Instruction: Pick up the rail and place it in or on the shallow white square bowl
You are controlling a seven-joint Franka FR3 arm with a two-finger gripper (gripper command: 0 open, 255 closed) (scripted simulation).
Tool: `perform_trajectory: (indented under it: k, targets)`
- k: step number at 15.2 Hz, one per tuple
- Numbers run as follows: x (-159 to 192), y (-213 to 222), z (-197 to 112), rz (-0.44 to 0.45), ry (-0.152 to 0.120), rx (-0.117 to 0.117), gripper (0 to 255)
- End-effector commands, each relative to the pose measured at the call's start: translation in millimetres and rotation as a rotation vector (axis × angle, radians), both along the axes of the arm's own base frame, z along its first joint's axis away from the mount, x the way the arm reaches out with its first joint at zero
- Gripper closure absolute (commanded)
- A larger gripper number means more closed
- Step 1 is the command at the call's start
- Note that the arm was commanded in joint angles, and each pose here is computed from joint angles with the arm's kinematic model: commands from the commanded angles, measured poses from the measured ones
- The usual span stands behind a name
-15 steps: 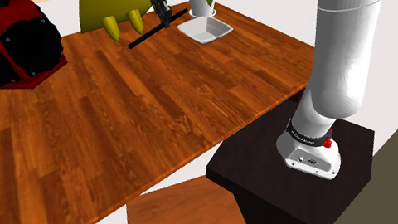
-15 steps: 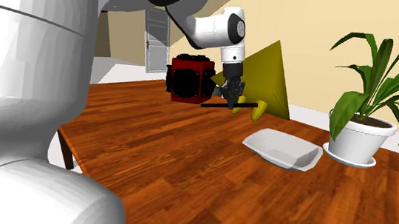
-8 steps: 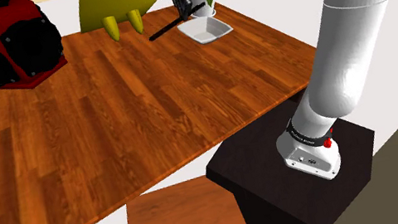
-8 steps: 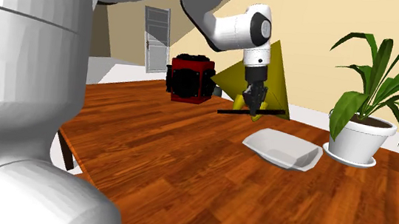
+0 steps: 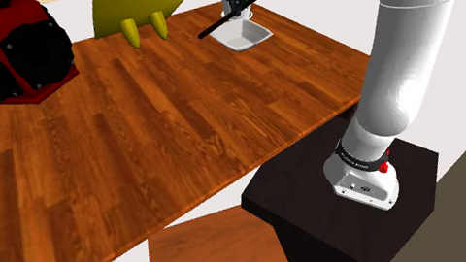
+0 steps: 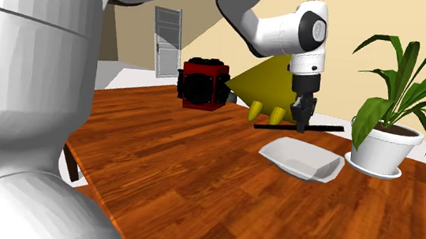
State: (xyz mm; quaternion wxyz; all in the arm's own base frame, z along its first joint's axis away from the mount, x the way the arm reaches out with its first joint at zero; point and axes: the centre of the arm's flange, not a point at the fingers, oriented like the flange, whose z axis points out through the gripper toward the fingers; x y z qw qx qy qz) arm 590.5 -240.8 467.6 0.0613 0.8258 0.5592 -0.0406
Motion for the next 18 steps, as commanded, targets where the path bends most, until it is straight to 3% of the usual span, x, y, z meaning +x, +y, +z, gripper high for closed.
perform_trajectory:
  k: [1, 3, 18]
  targets:
    - [-7, -27, 1, 0.002, 0.000, 0.000, 255]
    - [-15, -51, 2, 0.002, 0.000, 0.000, 255]
    - [-15, -51, -76, 0.002, 0.000, 0.000, 255]
